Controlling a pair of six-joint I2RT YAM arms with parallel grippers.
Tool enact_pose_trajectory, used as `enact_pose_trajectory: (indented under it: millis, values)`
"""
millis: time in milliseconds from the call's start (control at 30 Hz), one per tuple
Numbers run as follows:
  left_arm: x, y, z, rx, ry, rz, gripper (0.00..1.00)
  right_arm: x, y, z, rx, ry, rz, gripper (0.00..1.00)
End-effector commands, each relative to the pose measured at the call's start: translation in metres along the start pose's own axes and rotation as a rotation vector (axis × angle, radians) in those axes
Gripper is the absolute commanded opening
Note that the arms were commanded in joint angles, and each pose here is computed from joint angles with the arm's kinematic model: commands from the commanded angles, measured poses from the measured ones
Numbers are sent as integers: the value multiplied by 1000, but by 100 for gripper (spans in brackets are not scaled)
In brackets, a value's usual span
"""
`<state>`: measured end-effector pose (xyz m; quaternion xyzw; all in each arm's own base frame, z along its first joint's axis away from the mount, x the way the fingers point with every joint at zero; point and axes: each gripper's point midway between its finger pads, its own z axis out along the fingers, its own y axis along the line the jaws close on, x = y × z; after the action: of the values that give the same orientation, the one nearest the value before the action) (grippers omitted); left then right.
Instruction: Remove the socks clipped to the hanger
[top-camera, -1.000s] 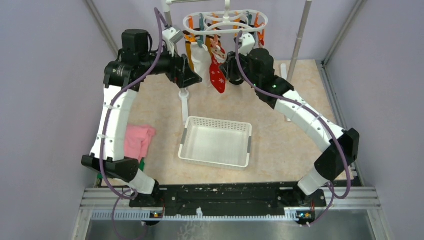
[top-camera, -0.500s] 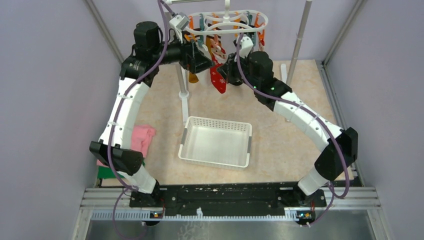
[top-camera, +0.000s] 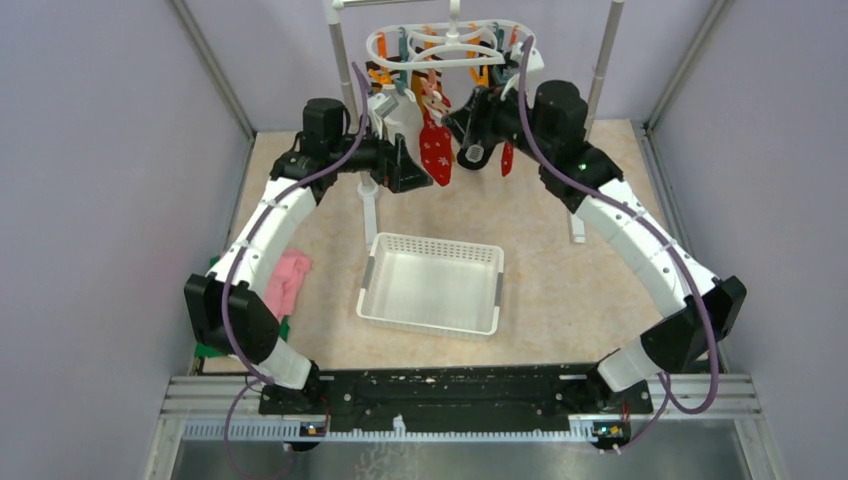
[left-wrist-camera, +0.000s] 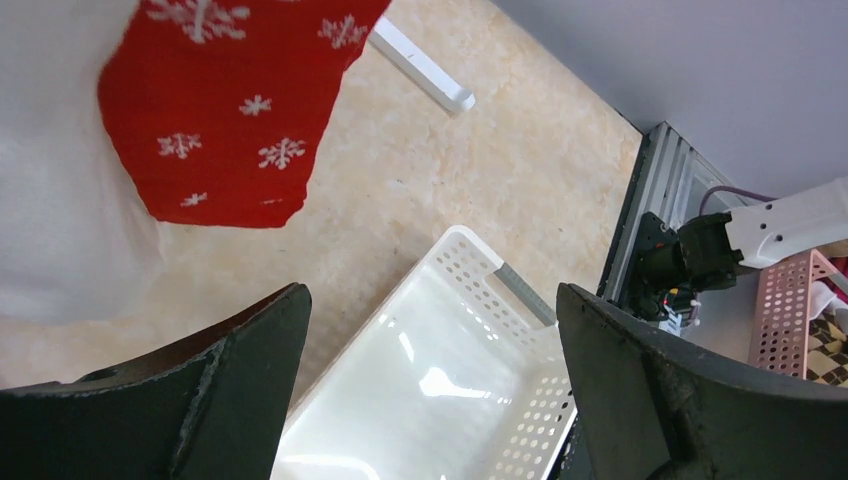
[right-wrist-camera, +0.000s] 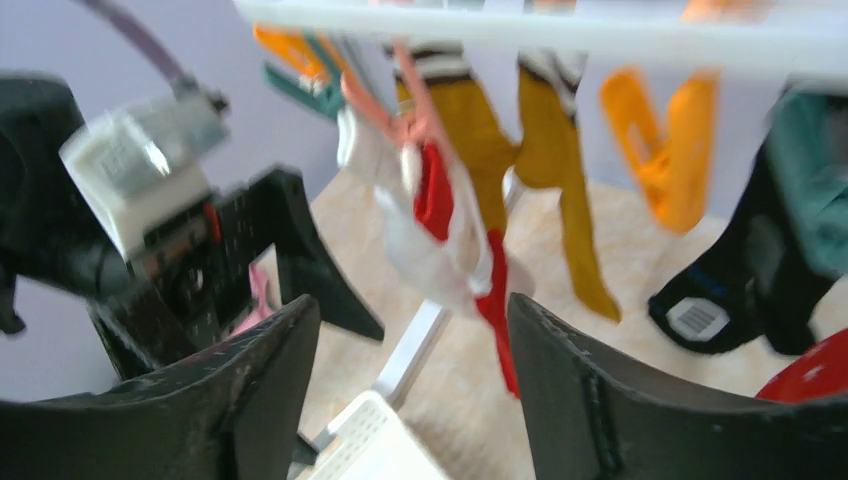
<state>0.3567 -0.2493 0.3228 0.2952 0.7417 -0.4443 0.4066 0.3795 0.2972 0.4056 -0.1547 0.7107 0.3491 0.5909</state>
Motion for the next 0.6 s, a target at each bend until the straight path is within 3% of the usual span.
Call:
enact_pose_trajectory:
  millis: [0,100,200,400,567]
  values:
    - [-12,-11,-6,23,-84,146,99,-50,3,-3,15,-84,-71,76]
    - [-5,-10,-6,24,-71,137,99,-62,1,7,27,-98,-118,86]
    - [-6,-8,-8,4,-85,142,99,-61,-2,23,26,-67,-145,88]
    - [-12,-14,-7,28,-119,161,99,-11,-11,42,0,106,-128,78]
    - [-18,-16,-9,34,-122,186,99,12,-16,35,-2,110,-128,73]
